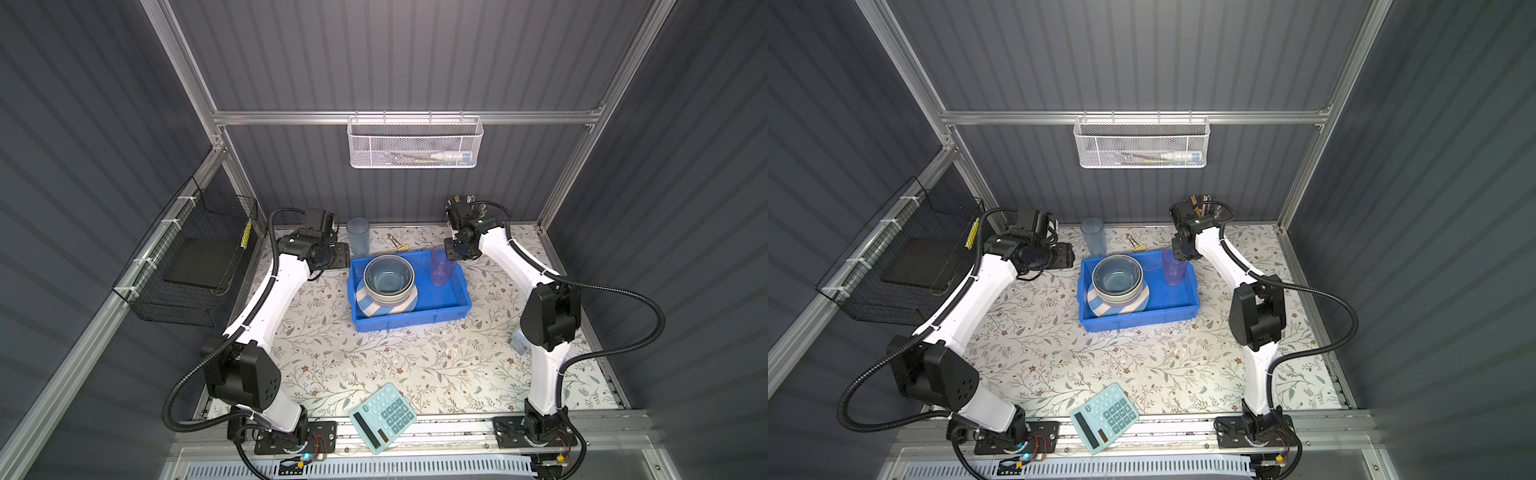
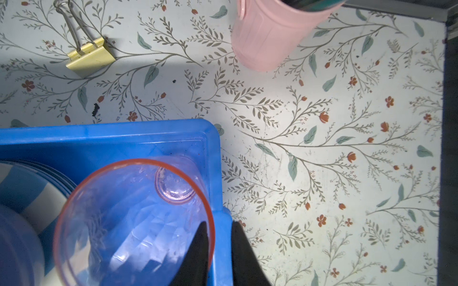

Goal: Place the mixed dishes into the plastic bin
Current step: 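Lower the pink cup upright into the bin corner with the right gripper, then open the right gripper and draw it back while left reaches to the tumbler, then grasp the frosted blue tumbler near the wall with the left gripper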

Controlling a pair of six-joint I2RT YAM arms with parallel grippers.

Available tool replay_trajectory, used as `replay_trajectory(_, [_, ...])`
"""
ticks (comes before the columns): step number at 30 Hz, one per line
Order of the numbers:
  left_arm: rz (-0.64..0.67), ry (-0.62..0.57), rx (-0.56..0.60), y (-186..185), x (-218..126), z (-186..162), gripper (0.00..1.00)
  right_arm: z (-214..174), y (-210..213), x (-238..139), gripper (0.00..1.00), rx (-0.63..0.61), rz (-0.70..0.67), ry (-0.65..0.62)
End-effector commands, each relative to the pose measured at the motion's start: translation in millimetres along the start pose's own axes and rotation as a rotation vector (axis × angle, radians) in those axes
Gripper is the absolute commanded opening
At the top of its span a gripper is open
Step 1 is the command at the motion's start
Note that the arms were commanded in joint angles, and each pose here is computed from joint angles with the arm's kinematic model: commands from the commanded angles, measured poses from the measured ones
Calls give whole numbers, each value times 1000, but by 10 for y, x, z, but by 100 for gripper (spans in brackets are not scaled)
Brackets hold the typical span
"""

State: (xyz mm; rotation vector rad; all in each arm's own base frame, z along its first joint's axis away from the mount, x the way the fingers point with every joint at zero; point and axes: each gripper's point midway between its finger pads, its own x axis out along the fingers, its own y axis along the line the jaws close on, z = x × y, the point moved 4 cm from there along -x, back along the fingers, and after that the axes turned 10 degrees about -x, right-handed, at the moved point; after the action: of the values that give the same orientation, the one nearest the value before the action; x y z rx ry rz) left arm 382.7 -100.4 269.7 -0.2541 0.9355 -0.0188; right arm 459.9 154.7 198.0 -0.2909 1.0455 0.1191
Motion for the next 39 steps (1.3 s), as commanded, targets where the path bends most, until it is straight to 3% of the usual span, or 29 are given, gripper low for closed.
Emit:
replay_trajectory(1, [-9, 3, -7, 5, 80, 121, 70, 79, -75, -342, 24, 17, 21, -68])
replay_trajectory(8, [-51, 3, -55, 2, 280, 377, 68, 74, -49, -808, 33, 29, 122, -166])
replay_trajectory(11, [-63, 16, -65, -14, 420, 471, 67, 3, -37, -998, 42, 28, 164, -200])
replay_trajectory(15, [-80, 39, -100, -11, 600, 627, 64, -209, 73, -1230, 62, -26, 288, -254])
replay_trajectory(21, [-134, 66, -138, -18, 927, 891, 58, -604, 166, -1524, 74, -30, 418, -321])
replay_trajectory(32, [-261, 98, -270, 106, 1536, 1254, 50, -1205, 86, -1820, 77, 37, 441, -390])
replay_trajectory(39, [-386, 151, -320, 45, 1828, 1162, 46, -1392, 38, -1781, 78, 79, 412, -372])
